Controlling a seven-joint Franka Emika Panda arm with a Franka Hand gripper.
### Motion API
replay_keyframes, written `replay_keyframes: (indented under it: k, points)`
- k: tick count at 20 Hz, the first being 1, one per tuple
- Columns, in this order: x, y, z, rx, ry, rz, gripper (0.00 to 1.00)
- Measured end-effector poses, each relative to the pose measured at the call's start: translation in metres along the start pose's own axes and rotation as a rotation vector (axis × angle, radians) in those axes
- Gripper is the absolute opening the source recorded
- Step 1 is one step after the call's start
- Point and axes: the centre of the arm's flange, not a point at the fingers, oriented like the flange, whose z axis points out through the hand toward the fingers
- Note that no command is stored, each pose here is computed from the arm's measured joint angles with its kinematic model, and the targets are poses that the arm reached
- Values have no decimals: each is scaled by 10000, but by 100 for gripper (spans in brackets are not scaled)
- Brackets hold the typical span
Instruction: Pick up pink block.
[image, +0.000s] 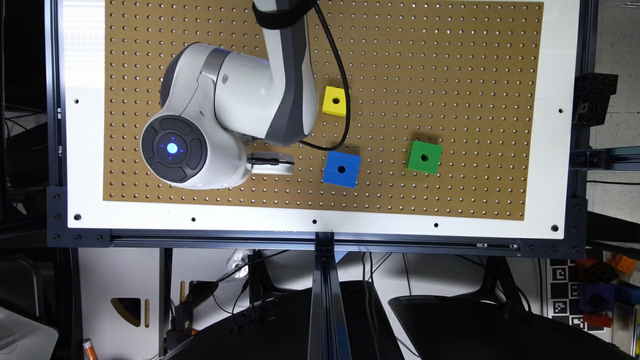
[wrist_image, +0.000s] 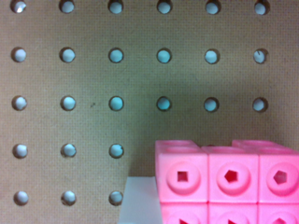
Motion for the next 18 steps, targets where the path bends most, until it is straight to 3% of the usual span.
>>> replay_keyframes:
  k: [13, 16, 18]
  points:
    - [0, 0, -7, -5, -7, 0, 0]
    - [23, -17, -255, -3, 19, -6, 0]
    - [26, -23, -519, -61, -42, -13, 0]
